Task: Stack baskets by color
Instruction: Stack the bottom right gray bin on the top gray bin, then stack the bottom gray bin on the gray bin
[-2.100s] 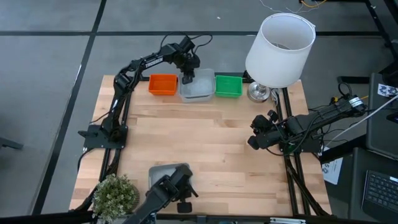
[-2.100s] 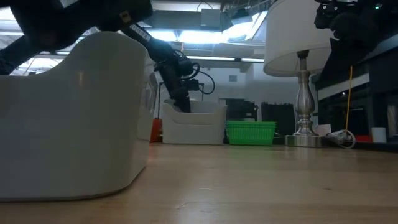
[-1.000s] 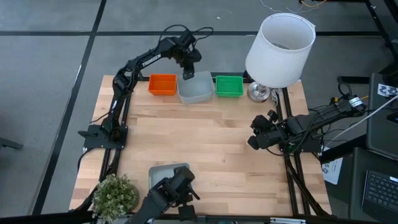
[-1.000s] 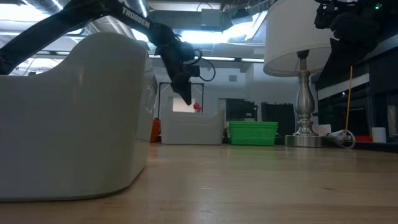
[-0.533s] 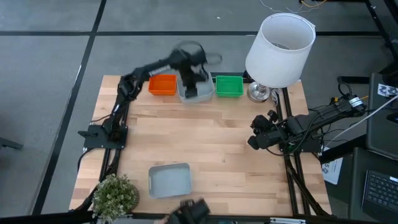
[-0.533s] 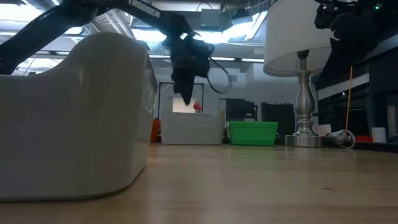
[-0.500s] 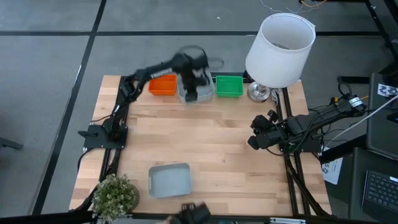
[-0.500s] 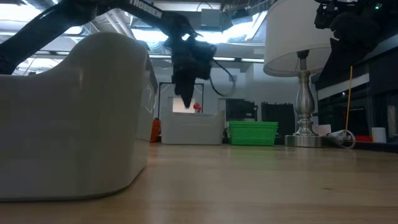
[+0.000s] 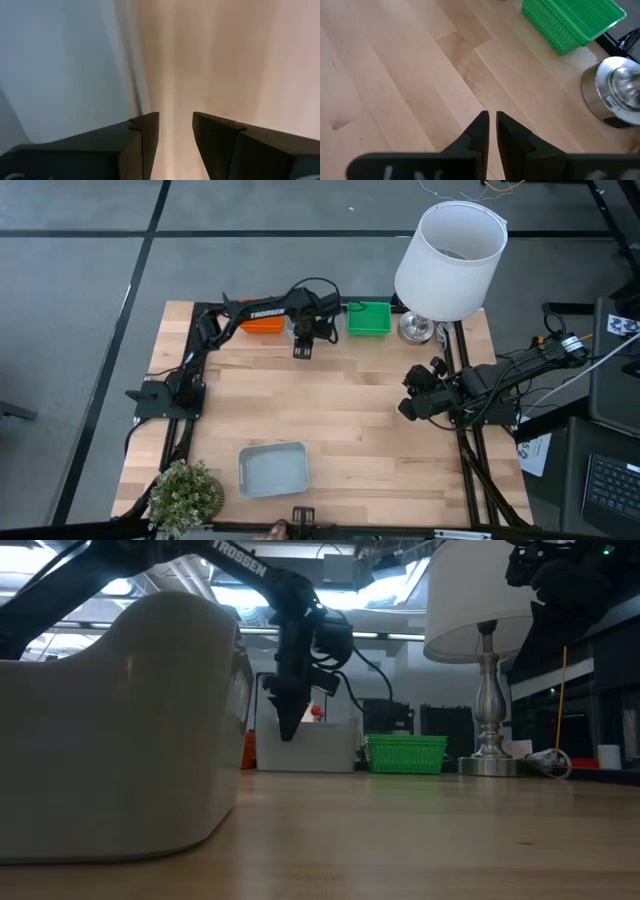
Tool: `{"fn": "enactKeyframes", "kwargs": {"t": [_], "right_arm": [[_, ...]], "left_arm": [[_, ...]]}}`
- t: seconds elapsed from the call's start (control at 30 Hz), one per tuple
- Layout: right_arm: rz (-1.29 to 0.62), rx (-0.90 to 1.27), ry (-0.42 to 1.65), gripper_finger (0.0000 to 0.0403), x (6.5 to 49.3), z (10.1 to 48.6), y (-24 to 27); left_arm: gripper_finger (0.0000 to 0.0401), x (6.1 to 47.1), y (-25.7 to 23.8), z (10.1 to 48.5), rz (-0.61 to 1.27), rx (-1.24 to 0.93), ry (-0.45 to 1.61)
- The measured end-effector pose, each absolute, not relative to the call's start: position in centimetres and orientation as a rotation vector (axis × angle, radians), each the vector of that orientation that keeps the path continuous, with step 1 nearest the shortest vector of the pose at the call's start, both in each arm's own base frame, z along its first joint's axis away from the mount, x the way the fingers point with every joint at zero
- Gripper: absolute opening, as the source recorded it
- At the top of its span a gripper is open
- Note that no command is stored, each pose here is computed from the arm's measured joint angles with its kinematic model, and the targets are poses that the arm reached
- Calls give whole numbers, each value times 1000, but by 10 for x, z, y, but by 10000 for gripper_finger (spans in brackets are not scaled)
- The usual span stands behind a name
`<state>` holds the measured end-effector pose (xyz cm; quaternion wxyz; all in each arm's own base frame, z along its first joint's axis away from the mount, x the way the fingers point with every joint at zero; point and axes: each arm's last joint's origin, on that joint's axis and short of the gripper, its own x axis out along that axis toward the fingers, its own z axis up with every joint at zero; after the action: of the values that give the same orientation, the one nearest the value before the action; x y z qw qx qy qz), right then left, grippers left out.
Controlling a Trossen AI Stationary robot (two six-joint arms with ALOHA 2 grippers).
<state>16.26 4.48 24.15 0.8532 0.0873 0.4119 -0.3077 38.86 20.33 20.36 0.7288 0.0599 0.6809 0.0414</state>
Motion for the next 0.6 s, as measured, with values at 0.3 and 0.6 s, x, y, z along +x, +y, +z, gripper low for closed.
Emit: {"fn": "enactKeyframes", "kwargs": {"t": [0.3,0.6], "right_arm": [[-648,185,866,37,163,241,45],[-648,186,866,37,163,241,45]], "left_arm": [[116,391,213,204,119,122,1433],[116,399,156,245,193,-14,1551]]}}
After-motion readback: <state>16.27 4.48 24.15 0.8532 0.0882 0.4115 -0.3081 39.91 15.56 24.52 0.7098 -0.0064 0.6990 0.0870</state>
